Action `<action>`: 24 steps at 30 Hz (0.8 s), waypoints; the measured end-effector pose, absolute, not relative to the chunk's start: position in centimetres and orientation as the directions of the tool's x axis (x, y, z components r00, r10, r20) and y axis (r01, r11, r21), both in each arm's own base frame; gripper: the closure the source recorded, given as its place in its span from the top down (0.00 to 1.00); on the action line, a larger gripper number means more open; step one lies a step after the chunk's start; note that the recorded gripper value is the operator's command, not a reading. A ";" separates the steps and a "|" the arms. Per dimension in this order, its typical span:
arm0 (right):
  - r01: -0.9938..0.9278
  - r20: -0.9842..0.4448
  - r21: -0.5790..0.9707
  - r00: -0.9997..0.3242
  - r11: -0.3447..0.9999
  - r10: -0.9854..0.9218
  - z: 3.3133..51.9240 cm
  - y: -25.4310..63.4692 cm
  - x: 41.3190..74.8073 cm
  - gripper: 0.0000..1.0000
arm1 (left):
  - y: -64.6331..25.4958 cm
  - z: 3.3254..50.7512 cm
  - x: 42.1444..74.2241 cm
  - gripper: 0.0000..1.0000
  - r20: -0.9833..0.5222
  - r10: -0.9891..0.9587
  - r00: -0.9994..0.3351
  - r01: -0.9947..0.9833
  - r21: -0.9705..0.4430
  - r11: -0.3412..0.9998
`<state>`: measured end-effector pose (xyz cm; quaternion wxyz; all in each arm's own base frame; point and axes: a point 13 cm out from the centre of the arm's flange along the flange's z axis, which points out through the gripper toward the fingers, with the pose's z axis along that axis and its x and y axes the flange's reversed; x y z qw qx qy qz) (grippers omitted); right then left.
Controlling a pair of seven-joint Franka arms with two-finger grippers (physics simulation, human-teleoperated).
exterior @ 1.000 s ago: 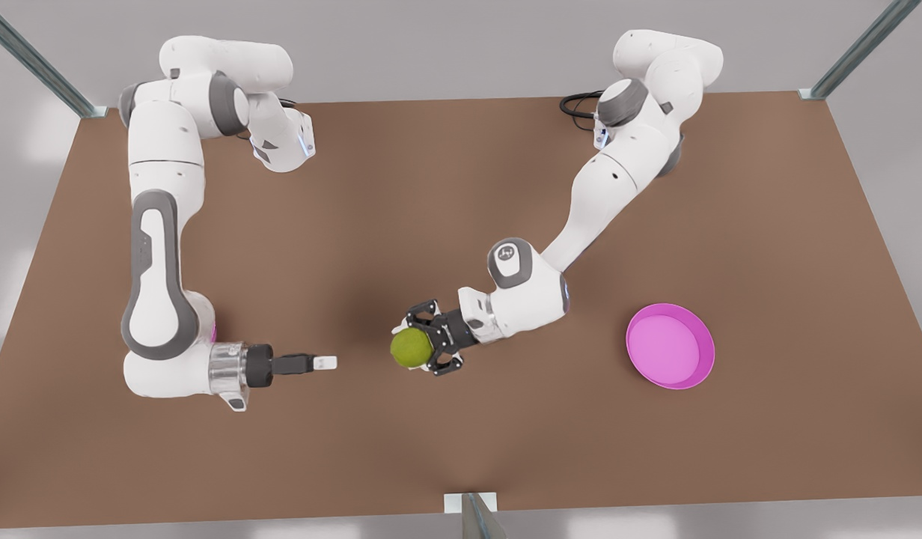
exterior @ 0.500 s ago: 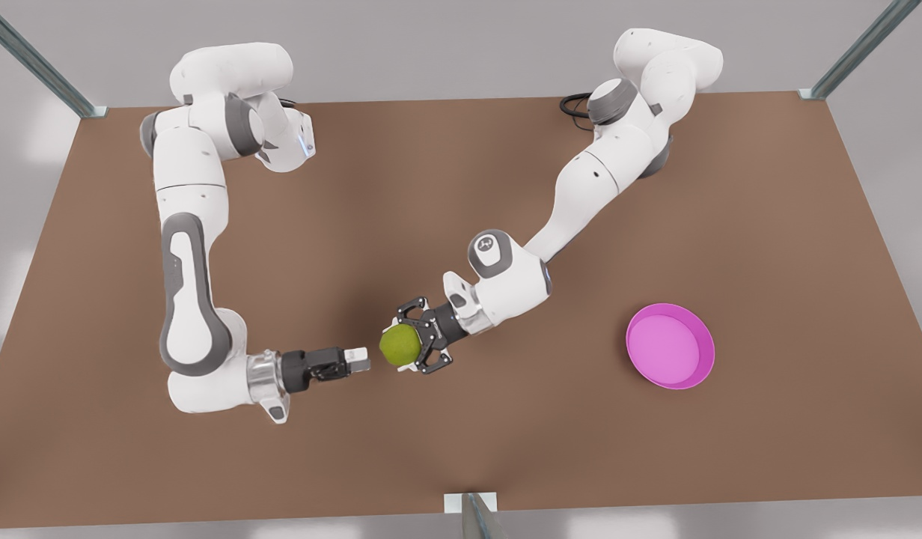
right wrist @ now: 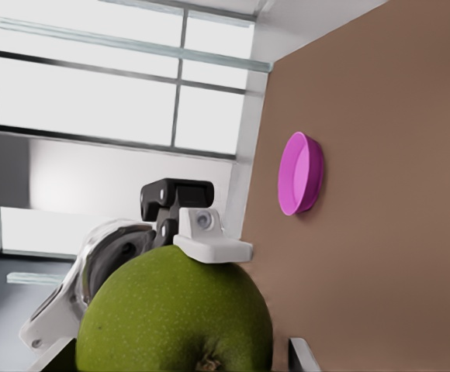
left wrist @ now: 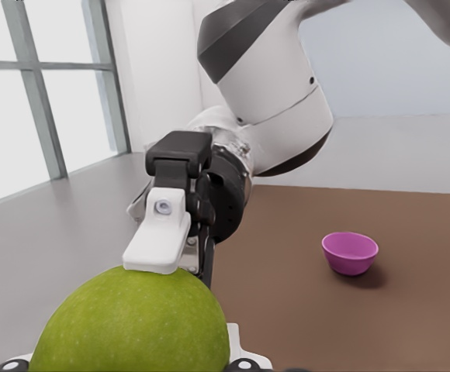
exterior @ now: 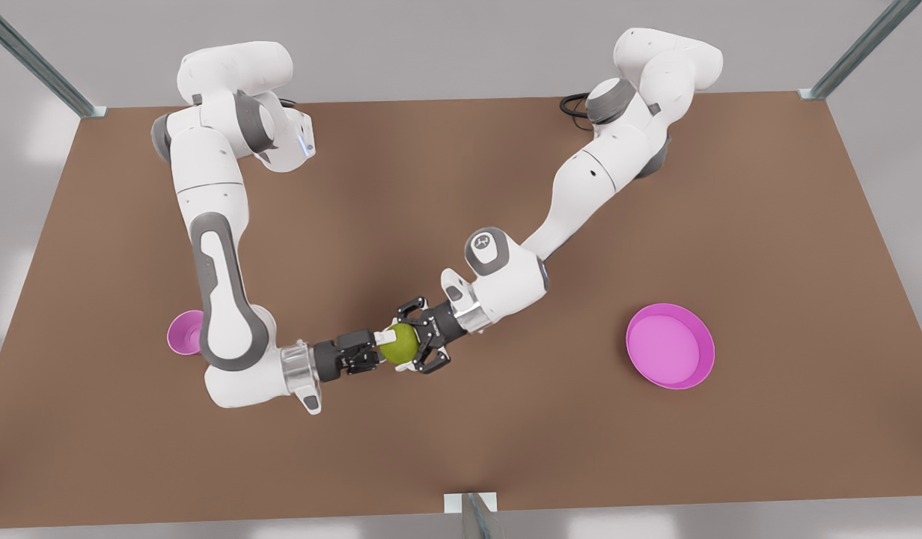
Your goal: Use the left arm to pick up the apple from the plate, transfer it to the gripper of the right arm, and then use the right arm to place it into the bowl
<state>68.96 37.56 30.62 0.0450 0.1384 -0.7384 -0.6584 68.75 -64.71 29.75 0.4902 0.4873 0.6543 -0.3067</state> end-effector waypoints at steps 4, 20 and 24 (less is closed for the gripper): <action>-0.172 -0.141 0.981 -0.951 0.092 -0.274 30.1 38.3 68.5 1.00 | -64.7 29.8 68.8 0.86 -0.938 0.345 -0.021 0.939 0.100 0.330; -0.256 -0.224 0.962 -0.939 0.095 -0.260 29.9 38.5 69.1 0.55 | -64.5 29.6 68.9 1.00 -0.932 0.361 0.016 0.938 0.139 0.318; -0.269 -0.231 0.956 -0.936 0.115 -0.267 29.3 36.8 69.4 0.55 | -64.5 29.6 68.9 1.00 -0.932 0.361 0.017 0.938 0.140 0.318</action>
